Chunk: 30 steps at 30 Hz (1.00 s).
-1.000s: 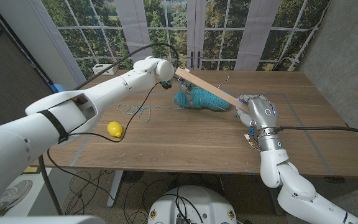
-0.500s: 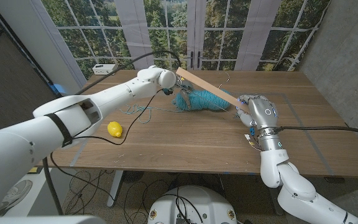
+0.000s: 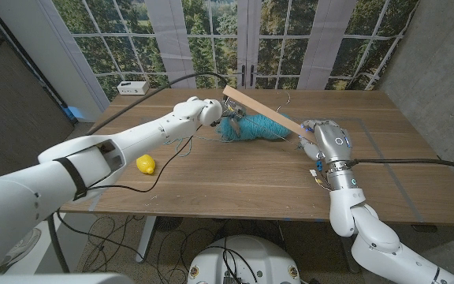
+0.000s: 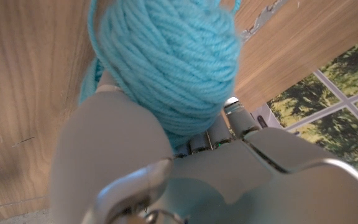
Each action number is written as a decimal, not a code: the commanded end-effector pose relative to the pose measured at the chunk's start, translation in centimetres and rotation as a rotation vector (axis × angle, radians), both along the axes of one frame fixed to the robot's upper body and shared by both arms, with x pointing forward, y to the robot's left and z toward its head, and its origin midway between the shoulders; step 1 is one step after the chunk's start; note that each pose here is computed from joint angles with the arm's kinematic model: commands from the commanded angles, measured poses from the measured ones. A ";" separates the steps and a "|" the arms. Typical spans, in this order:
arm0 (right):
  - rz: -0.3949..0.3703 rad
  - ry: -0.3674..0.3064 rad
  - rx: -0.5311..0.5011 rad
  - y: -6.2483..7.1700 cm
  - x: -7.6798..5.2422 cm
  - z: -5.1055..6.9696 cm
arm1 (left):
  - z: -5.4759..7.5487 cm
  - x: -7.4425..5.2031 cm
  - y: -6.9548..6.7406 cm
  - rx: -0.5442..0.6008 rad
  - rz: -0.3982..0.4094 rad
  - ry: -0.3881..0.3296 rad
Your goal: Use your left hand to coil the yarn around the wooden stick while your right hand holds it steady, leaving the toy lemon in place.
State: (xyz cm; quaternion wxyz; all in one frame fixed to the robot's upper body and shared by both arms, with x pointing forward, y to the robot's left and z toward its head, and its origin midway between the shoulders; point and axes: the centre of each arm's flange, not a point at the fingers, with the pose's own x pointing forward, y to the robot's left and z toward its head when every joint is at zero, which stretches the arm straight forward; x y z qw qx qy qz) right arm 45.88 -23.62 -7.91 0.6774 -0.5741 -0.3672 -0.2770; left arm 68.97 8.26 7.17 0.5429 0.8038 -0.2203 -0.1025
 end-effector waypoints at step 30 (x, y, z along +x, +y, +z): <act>0.056 0.002 0.004 0.7 0.4 -0.6 | 14.8 -12.2 1.9 -0.219 -0.144 -0.652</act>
